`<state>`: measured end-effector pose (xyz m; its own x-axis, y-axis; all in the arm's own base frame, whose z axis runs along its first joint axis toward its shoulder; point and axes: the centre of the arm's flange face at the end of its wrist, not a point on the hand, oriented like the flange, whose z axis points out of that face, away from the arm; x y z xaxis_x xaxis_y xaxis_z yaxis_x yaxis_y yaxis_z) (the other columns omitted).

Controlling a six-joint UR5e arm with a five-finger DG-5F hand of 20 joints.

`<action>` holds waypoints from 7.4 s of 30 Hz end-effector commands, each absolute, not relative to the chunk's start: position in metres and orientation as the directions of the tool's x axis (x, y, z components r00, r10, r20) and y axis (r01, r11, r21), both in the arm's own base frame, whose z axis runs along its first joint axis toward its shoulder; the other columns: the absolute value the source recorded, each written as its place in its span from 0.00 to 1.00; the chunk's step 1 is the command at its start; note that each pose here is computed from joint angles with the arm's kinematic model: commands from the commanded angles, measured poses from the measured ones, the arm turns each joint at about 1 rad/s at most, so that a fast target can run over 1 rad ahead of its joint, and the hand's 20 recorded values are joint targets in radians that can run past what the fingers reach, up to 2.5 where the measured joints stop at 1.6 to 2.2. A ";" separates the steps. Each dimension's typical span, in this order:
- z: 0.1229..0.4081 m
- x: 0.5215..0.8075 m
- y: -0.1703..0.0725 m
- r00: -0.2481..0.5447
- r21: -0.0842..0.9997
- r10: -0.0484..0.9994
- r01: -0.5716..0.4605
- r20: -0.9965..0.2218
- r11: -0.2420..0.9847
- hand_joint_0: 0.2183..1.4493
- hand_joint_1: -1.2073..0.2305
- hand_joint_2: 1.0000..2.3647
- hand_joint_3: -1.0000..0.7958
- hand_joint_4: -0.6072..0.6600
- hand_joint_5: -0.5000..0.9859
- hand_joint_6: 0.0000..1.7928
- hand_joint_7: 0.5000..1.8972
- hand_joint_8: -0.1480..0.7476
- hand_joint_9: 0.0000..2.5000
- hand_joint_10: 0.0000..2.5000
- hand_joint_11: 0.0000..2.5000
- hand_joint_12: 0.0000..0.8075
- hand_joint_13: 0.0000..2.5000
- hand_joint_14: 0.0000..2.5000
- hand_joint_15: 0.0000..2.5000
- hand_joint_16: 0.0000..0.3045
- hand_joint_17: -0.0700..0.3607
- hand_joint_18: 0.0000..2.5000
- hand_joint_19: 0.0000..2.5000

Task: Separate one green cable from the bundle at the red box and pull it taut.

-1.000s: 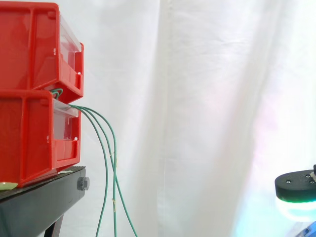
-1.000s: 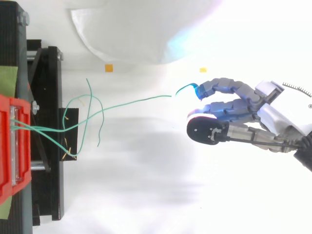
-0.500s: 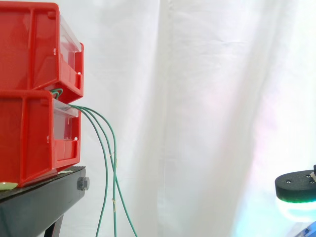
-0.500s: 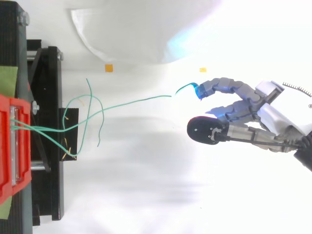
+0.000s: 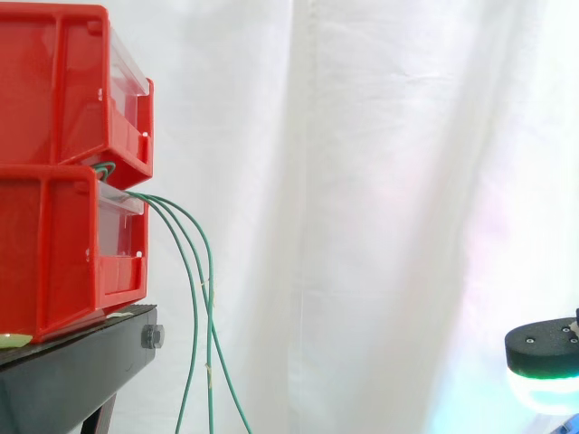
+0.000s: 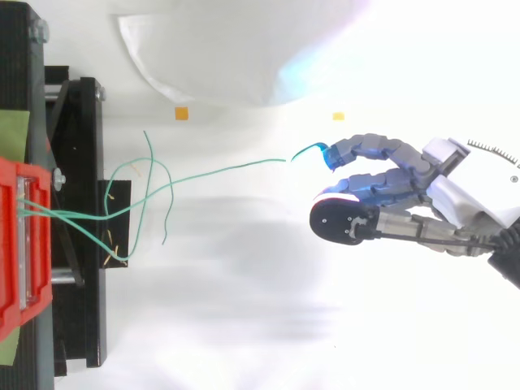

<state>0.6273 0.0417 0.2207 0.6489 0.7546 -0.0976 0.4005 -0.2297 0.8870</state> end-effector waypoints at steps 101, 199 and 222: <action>0.202 0.620 0.053 0.623 0.848 0.782 0.422 -0.013 -0.322 0.28 0.39 0.00 0.28 0.58 0.20 0.28 0.13 0.34 0.32 0.01 0.25 0.44 0.36 0.01 0.22 0.10 0.33 0.12 0.27; 0.224 0.627 0.050 0.625 0.841 0.779 0.441 -0.038 -0.313 0.19 0.48 0.00 0.28 0.59 0.20 0.28 0.16 0.45 0.18 0.00 0.17 0.35 0.10 0.00 0.14 0.16 0.42 0.06 0.25; 0.224 0.627 0.040 0.635 0.841 0.771 0.445 -0.055 -0.307 0.24 0.43 0.00 0.28 0.63 0.23 0.28 0.18 0.48 0.34 0.01 0.29 0.40 0.26 0.01 0.23 0.15 0.40 0.24 0.33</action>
